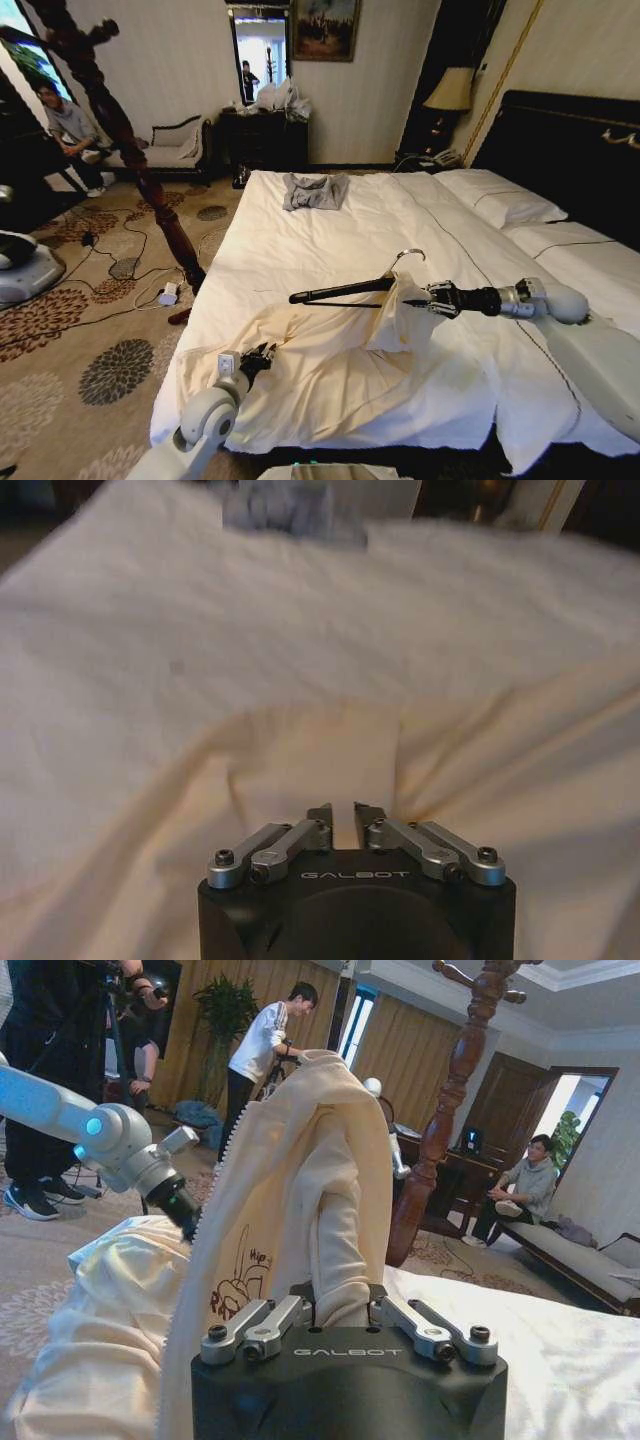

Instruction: Pick up the clothes from the bed and hang them on the clothes hanger.

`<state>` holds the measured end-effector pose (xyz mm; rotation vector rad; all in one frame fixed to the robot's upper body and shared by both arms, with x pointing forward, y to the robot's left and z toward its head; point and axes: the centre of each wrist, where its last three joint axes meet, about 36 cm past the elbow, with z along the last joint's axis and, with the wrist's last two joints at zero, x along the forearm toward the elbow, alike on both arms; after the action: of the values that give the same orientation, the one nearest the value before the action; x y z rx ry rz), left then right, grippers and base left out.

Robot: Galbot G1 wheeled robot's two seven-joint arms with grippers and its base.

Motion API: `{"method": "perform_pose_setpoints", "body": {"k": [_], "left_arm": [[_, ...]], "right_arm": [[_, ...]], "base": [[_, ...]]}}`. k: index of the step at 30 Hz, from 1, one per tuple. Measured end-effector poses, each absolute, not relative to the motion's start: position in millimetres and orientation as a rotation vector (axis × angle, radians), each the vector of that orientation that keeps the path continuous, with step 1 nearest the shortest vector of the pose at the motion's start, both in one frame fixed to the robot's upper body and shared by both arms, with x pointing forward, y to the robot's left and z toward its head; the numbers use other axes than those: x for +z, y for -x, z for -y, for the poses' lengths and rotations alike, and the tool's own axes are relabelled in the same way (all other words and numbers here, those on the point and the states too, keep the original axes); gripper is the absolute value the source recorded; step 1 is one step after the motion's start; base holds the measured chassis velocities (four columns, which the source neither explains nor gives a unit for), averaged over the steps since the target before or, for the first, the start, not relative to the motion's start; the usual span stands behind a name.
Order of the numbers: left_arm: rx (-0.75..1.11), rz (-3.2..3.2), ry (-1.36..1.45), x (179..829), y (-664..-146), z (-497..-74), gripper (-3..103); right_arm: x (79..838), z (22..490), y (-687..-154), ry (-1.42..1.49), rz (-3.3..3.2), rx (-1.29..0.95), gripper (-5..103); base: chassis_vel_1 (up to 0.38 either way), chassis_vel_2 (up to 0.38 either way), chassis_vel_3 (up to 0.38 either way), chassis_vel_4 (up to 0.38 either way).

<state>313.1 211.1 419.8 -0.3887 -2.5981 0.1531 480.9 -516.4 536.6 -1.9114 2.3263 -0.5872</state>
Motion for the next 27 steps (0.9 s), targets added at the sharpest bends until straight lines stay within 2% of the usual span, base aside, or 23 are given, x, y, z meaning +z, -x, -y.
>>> {"method": "perform_pose_setpoints", "body": {"k": [1,4,6,7,9,11,14,15,17,18,20,24,25,27], "left_arm": [[0.175,2.629,0.385,422,-316,-212,8],[0.237,2.656,0.336,427,-328,-218,7],[0.265,2.675,0.260,429,-344,-228,18],[0.265,2.675,0.260,429,-344,-228,18],[0.273,2.680,0.170,433,-372,-243,28],[0.273,2.678,0.156,435,-379,-247,28],[0.303,2.633,0.136,436,-404,-257,44],[0.306,2.627,0.137,435,-406,-257,50],[0.315,2.605,0.145,431,-410,-256,50],[0.318,2.575,0.151,425,-414,-254,61],[0.317,2.562,0.154,421,-415,-252,61],[0.308,2.504,0.155,404,-416,-246,83],[0.308,2.504,0.155,404,-416,-246,83],[0.293,2.491,0.149,398,-417,-245,93]], "right_arm": [[536,516,-481,1.911,-2.326,-0.586,19],[534,517,-481,1.911,-2.324,-0.584,19],[531,517,-480,1.913,-2.324,-0.581,19],[531,517,-480,1.913,-2.324,-0.581,19],[529,519,-480,1.916,-2.325,-0.582,19],[528,519,-480,1.917,-2.324,-0.582,19],[527,519,-481,1.917,-2.323,-0.580,19],[527,519,-481,1.918,-2.323,-0.581,19],[527,519,-481,1.919,-2.323,-0.582,19],[527,519,-481,1.921,-2.323,-0.584,19],[527,519,-481,1.921,-2.322,-0.584,19],[526,519,-481,1.925,-2.320,-0.585,19],[526,519,-481,1.925,-2.320,-0.585,19],[525,519,-480,1.928,-2.320,-0.589,19]], "base": [[0.000,0.000,0.000,0.000],[0.000,0.000,0.000,0.000],[0.000,0.000,0.000,0.000],[0.000,0.000,0.000,0.000],[0.000,0.000,0.000,0.000],[0.000,0.000,0.000,0.000],[0.000,0.000,0.000,0.000],[0.000,0.000,0.000,0.000],[0.000,0.000,0.000,0.000],[0.000,0.000,0.000,0.000],[0.000,0.000,0.000,0.000],[0.000,0.000,0.000,0.000],[0.000,0.000,0.000,0.000],[0.000,0.000,0.000,0.000]]}}
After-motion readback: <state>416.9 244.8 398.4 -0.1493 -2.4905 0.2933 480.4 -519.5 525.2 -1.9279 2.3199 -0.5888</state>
